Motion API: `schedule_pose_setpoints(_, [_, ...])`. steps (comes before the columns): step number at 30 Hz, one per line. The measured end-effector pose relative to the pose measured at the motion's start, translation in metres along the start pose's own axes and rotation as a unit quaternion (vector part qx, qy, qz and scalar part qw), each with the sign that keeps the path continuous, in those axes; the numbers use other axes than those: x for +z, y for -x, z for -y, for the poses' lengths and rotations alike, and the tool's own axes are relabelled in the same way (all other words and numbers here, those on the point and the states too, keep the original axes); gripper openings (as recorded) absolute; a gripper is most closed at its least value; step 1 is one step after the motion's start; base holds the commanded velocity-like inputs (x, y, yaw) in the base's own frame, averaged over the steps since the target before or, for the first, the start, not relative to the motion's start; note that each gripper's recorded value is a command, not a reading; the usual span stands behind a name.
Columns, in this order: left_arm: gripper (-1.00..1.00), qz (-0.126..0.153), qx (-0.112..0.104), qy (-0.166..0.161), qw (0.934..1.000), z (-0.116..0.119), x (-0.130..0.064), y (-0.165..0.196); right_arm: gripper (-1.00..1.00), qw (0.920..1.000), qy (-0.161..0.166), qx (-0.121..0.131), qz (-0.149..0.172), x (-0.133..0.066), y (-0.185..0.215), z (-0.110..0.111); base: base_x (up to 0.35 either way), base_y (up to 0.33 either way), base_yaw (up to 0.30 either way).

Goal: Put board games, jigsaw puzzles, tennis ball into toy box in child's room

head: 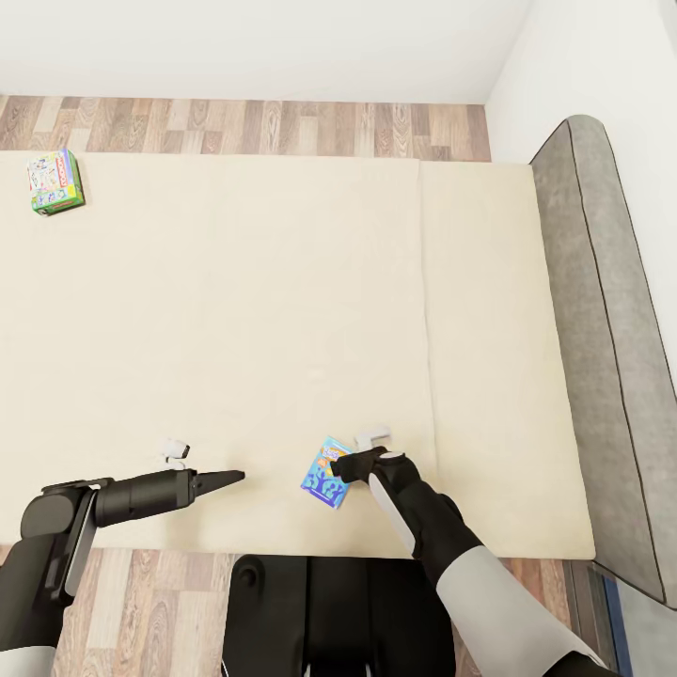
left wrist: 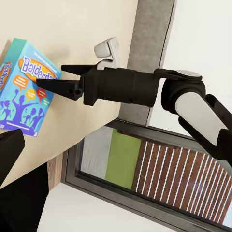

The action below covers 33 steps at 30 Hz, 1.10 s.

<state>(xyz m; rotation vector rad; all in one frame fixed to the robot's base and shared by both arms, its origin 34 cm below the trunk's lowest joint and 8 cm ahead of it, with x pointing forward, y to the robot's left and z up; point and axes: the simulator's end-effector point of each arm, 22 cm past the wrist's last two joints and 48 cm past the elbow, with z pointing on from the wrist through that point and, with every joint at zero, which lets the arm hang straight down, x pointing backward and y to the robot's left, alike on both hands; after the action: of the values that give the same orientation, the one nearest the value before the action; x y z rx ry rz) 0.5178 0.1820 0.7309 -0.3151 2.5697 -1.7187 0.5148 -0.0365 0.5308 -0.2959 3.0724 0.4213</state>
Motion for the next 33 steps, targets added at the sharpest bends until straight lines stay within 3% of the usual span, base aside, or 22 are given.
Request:
schedule_pose_setpoints(21, [1.0,0.0,0.0,0.001,1.0,-0.001,0.0,0.0,1.0,1.0,0.003,0.002,-0.005,0.005,-0.01,-0.001,0.0,0.0,0.0])
schedule_pose_setpoints(33, [1.0,0.001,0.0,0.0,1.0,0.0,0.0,0.0,1.0,0.9989,0.046,0.005,-0.001,0.004,-0.007,-0.02,0.0,0.0,0.0])
